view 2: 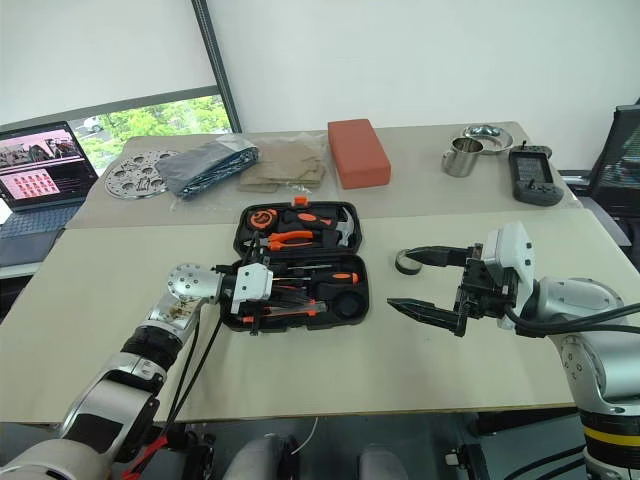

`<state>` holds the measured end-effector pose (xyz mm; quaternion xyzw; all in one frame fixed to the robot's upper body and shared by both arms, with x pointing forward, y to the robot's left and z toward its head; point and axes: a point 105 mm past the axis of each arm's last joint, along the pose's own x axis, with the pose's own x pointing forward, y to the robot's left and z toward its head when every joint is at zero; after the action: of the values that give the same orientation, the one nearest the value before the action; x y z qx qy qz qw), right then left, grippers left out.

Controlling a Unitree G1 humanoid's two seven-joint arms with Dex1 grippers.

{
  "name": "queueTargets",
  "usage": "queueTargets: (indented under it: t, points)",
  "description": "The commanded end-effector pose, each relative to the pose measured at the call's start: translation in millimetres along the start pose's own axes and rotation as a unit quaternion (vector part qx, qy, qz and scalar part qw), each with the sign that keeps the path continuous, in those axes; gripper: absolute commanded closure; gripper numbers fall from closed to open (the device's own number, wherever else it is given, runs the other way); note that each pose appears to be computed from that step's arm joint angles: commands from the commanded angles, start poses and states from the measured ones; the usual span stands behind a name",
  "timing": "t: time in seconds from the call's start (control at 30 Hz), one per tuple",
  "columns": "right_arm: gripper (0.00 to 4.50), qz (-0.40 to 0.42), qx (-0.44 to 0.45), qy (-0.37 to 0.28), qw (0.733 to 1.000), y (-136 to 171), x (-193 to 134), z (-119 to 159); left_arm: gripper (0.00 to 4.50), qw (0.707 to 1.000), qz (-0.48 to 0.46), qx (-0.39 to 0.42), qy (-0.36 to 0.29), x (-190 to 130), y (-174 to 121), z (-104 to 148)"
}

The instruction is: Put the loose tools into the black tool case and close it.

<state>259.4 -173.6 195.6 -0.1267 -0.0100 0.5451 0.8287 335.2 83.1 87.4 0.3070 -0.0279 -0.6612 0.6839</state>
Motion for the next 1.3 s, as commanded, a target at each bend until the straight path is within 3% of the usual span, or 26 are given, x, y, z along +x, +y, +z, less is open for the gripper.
queueTargets:
  t: [0.03,0.5,0.97,1.2,1.3]
  points:
    - [0.00,-0.004,-0.024,-0.010,1.000,0,-3,10,4.49,0.997,-0.031,-0.034,0.067,-6,-20,-32]
    - [0.00,-0.006,-0.024,-0.011,1.000,0,-2,10,4.49,0.992,-0.065,-0.071,0.081,3,-52,-48]
    - [0.00,-0.004,-0.024,-0.013,1.000,0,0,10,4.49,0.980,-0.052,-0.169,0.095,7,-57,-68]
    - [0.00,-0.005,-0.024,-0.011,1.000,0,0,9,4.49,0.984,-0.050,-0.149,0.084,11,-53,-63]
    - [0.00,-0.023,-0.026,0.010,0.999,-5,-1,3,4.49,0.990,-0.024,-0.127,0.049,8,-38,-47]
